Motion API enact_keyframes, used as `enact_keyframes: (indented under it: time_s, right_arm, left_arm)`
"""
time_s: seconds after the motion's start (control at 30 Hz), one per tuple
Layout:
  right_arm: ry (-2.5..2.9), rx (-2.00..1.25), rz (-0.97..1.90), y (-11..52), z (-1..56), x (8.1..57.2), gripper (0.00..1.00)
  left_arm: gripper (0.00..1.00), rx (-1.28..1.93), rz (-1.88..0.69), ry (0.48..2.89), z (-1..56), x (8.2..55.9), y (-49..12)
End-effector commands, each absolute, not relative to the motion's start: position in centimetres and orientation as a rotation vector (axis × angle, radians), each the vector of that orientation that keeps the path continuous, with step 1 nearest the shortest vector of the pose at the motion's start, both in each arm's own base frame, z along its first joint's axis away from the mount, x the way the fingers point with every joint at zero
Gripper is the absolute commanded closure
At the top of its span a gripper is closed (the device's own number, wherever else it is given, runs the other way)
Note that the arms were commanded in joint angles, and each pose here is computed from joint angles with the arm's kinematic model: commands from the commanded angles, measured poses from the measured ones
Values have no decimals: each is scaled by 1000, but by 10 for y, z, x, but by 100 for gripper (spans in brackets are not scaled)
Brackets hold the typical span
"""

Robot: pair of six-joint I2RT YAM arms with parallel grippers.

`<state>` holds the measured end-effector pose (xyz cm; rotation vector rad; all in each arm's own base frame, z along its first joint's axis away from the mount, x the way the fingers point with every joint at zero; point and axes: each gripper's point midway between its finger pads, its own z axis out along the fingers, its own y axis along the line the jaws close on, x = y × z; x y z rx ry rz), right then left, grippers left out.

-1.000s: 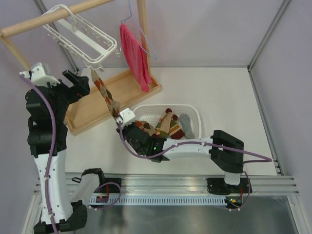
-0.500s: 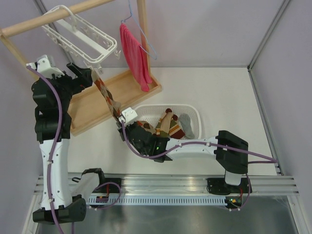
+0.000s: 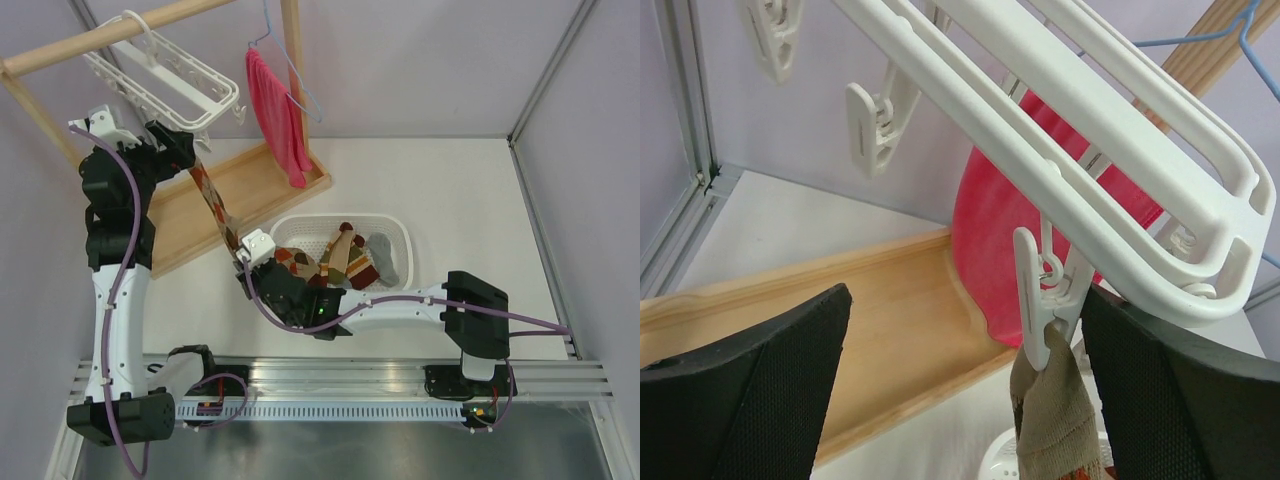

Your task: Remove the socks clipped to the hanger

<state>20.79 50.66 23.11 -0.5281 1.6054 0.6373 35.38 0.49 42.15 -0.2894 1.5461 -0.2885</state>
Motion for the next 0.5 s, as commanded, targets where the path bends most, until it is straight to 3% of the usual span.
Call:
enact_keyframes:
  time_s: [0.0,0.2,0.47]
  right_arm:
    - [1576,-535,672,512,257,196,99]
    - [1576,-545,667,515,258,192,99]
    - [1577,-559,648,516,257,189,99]
  left_arm:
    - [4,-236,-299,1459,441,358,1]
    - [10,-222,-301,1410,448,360,1]
    - [32,-199,-370,1339,461,355,-9]
